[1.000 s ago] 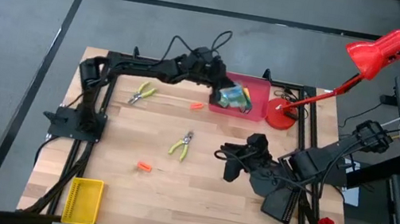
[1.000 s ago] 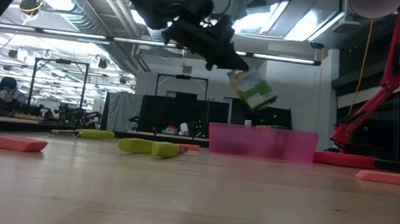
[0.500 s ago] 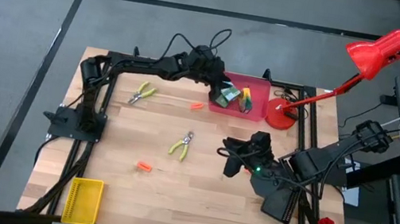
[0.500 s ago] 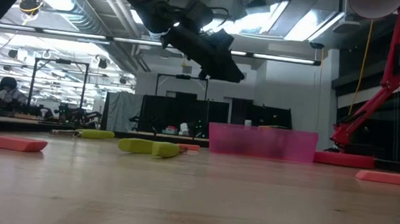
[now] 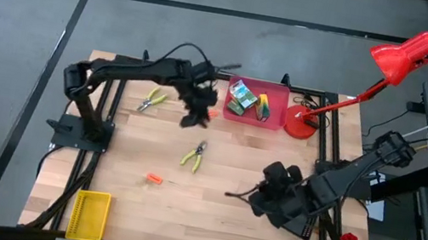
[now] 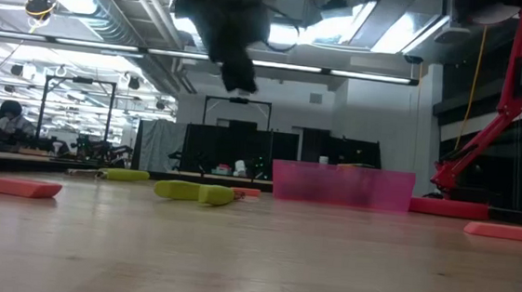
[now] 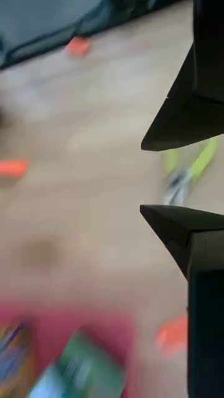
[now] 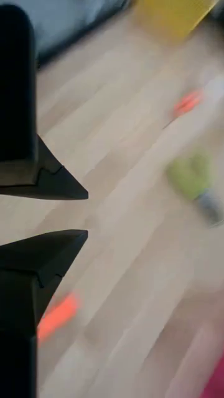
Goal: Pick & Place School Supplies
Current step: Put the orange eraser into the yellow bin
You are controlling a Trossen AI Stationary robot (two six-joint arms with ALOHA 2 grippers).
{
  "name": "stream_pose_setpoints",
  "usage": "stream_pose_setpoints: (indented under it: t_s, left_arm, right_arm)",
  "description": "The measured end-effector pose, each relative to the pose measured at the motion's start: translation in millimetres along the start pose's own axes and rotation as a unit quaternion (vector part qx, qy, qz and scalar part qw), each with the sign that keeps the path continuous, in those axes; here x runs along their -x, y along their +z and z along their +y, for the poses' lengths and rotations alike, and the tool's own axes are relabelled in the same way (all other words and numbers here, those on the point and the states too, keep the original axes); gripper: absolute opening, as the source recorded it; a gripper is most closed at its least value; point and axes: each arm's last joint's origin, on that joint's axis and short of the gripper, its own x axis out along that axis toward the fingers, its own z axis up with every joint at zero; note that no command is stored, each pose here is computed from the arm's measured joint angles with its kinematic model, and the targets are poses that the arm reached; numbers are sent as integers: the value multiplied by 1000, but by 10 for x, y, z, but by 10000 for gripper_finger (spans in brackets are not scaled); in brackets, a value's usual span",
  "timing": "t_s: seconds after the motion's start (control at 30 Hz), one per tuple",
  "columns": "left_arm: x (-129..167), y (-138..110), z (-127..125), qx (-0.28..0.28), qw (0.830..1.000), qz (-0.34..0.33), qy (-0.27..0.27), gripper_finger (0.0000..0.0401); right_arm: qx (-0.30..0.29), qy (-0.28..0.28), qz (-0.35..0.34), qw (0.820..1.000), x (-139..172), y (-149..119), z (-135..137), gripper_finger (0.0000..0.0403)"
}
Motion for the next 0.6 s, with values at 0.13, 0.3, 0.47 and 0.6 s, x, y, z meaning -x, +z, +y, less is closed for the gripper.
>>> stream_pose_setpoints:
  t_s: [0.13, 0.3, 0.47, 0.6]
  left_arm:
    - [69, -36, -451, -18, 998, 48, -30, 148]
    - [182, -6, -1061, -81, 995, 53, 10, 150]
    - [384, -36, -1586, -117, 990, 21, 70, 150]
    - [606, -87, -1890, -113, 989, -28, 88, 150]
  right_arm:
    - [109, -88, 94, 986, -143, -85, -99, 91]
    - [163, -165, 137, 963, -294, -80, -174, 91]
    - [174, -138, 180, 958, -478, 29, -153, 91]
    - [155, -121, 253, 947, -781, 46, -305, 96]
